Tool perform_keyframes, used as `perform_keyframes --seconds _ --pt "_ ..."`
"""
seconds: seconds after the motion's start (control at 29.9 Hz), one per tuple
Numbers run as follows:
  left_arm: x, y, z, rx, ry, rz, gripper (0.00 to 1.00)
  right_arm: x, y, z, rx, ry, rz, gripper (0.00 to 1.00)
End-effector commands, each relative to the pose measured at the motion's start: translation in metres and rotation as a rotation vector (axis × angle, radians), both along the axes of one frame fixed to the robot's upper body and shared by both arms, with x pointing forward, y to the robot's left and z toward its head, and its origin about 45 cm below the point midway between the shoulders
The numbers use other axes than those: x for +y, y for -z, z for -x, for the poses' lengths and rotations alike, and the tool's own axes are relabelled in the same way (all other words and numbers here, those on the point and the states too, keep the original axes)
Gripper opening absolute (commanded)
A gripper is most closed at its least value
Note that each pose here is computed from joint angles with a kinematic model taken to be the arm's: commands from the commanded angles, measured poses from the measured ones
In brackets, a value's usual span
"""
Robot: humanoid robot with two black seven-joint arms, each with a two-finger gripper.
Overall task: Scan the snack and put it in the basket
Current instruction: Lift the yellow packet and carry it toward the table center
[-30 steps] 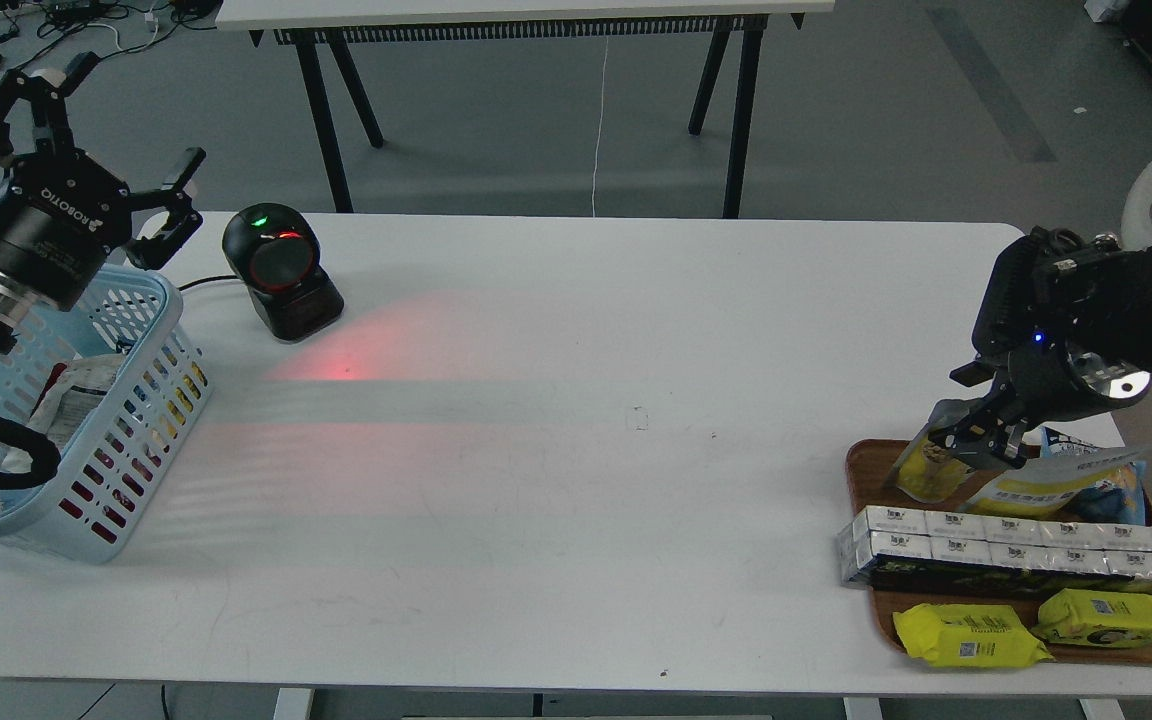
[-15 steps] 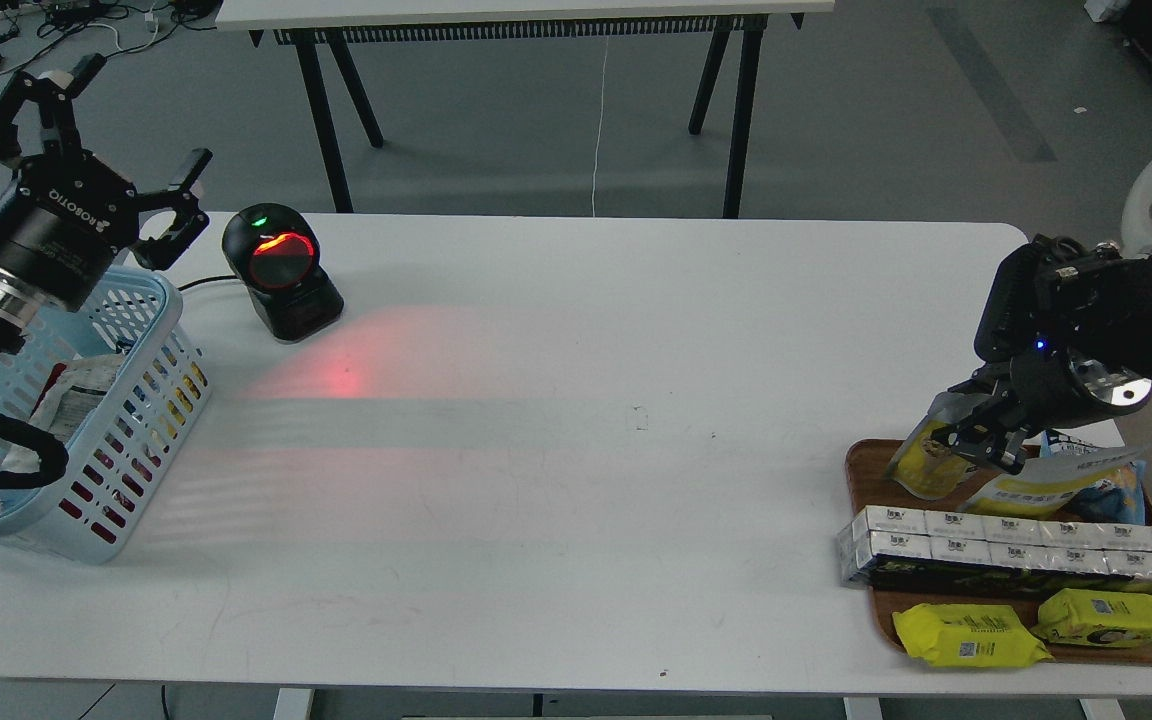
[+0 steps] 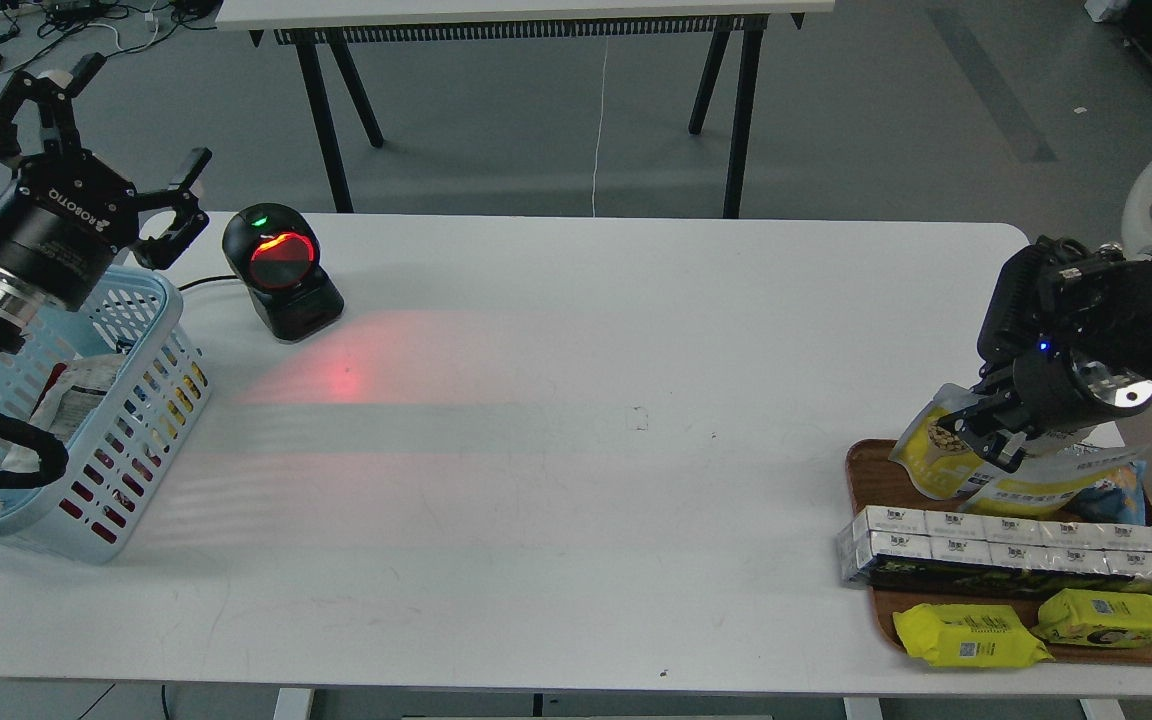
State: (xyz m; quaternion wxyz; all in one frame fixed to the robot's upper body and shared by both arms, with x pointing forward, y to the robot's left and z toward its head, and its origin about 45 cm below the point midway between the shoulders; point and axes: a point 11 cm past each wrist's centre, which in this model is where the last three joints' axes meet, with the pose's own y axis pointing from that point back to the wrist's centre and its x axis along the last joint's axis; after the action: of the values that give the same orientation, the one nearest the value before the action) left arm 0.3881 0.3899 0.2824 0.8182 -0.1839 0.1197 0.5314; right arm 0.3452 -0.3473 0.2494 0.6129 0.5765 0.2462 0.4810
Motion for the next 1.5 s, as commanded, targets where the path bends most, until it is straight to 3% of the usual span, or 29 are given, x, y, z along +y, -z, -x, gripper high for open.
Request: perform_keyframes --seconds 0.0,0.5,1.07,1.24,1.47 --pt "-0.002 0.001 0.0 0.002 0.003 0.005 1.0 -0.001 0.0 0.0 0.0 0.002 0.0 0.08" --pt "-0.002 0.002 0.0 0.003 0.003 0.005 1.0 0.002 -0.004 -0.003 -0.019 0.008 -0.025 0.0" --pt "-0.003 0.003 0.0 0.007 0.004 0.005 1.0 0.016 -0.034 -0.024 -0.119 0.007 -0.094 0.0" --pt "-0.003 0.004 0.001 0.01 0.005 0.004 1.0 0.047 -0.037 -0.037 -0.137 -0.047 -0.13 0.0" --pt "-0.003 0.005 0.001 0.011 0.006 0.003 1.0 0.128 -0.031 -0.051 -0.131 -0.196 -0.191 0.0"
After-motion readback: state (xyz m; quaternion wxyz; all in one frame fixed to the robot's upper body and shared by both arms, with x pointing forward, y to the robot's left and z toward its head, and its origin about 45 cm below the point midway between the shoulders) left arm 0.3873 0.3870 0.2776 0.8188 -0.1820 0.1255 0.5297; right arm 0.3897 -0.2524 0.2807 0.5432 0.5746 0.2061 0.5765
